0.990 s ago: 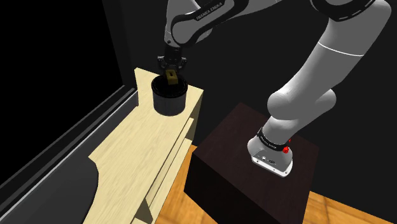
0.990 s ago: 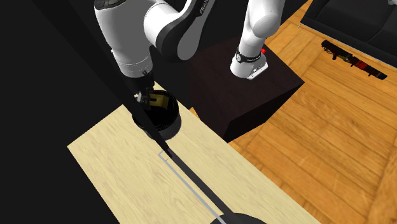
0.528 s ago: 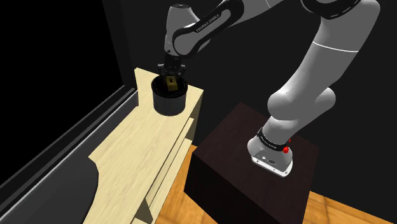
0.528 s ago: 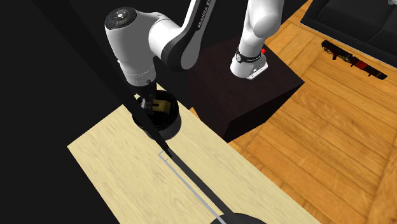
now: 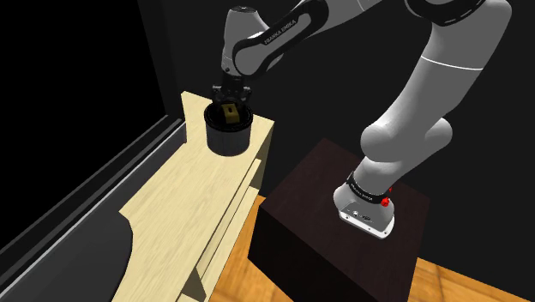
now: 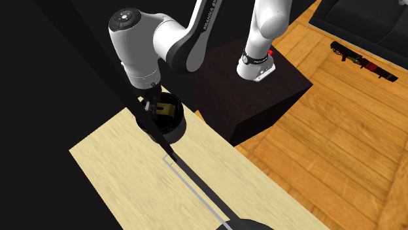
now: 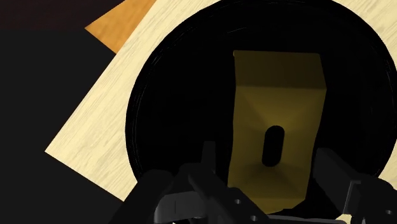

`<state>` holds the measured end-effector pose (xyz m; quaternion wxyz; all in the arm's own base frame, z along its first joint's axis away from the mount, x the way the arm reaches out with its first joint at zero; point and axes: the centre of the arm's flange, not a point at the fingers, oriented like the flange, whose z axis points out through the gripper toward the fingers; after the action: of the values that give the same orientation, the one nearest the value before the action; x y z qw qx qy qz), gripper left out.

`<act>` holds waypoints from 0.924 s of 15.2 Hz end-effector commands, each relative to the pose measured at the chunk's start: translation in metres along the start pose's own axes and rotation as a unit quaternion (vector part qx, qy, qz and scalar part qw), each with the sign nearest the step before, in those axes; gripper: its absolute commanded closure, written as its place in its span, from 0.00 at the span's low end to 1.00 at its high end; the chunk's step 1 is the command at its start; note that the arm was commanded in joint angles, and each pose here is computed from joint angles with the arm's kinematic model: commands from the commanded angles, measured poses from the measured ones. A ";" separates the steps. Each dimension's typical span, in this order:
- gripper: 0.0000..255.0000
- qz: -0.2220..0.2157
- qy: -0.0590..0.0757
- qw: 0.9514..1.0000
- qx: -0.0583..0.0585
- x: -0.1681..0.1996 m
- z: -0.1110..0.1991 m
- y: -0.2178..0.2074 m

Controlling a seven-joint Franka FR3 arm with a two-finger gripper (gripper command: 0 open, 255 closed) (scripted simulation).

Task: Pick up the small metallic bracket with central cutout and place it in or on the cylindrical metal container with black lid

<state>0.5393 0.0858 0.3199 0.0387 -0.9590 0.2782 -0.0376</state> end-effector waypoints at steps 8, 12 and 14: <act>0.00 0.000 0.000 1.000 0.000 0.000 -0.039 0.000; 0.00 0.000 0.000 1.000 0.000 0.000 -0.050 0.000; 0.00 0.000 0.000 1.000 0.000 0.000 -0.050 0.000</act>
<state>0.5346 0.0828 0.3688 0.0387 -0.9590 0.2784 -0.0373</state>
